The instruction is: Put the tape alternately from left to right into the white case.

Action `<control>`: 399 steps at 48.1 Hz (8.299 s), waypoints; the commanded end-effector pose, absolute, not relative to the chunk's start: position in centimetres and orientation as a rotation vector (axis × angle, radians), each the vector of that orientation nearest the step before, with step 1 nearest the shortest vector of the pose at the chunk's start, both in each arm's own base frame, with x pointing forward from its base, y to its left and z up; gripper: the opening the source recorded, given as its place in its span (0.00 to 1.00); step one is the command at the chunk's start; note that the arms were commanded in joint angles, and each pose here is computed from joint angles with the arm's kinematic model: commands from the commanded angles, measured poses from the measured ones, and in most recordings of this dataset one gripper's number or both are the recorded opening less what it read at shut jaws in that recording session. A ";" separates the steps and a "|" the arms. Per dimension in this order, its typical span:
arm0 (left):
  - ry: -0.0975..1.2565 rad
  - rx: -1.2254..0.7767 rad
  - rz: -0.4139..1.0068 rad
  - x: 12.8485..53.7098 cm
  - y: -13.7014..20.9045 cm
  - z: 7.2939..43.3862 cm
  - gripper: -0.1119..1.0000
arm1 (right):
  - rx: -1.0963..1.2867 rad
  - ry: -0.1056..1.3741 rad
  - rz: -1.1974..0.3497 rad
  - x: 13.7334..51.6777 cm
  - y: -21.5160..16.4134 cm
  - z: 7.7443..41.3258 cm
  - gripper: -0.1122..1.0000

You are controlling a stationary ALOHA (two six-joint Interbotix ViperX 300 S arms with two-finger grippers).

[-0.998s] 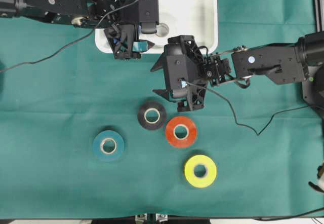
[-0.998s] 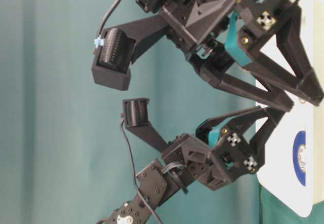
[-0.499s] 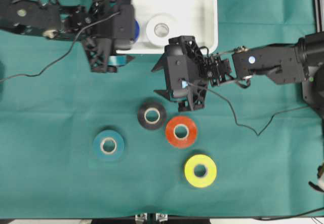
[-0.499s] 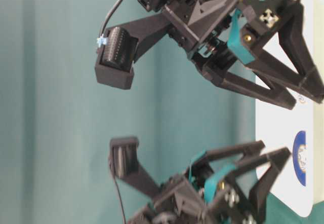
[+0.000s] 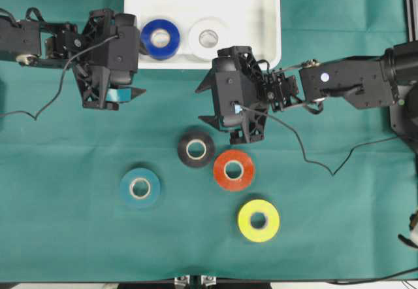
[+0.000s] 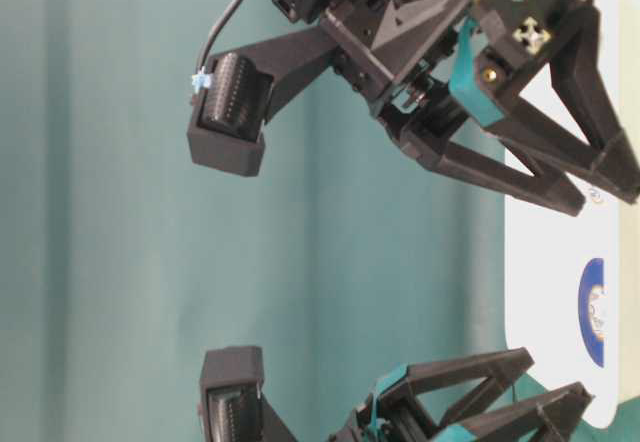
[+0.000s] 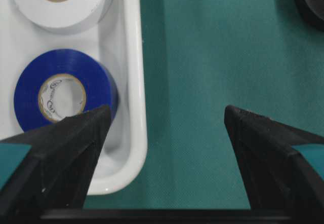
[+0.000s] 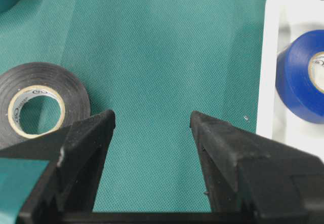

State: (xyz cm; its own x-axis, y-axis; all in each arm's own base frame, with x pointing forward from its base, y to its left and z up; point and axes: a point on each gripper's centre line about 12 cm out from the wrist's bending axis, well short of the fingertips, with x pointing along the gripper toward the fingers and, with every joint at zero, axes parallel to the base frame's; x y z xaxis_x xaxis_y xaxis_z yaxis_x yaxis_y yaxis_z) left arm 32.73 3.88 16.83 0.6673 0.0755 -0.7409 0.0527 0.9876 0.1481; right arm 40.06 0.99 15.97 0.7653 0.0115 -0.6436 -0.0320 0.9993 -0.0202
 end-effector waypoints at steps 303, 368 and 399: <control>0.783 0.146 -0.003 33.1 2.5 17.7 0.60 | 0.232 0.768 -0.421 32.9 -12.4 15.5 0.90; 0.782 0.149 -0.011 33.1 2.3 17.7 0.60 | 0.118 0.706 -0.131 34.5 -1.9 18.4 0.87; 0.748 0.183 -0.089 34.6 -0.6 18.2 0.60 | 0.107 0.759 -0.132 33.7 -1.5 17.4 0.87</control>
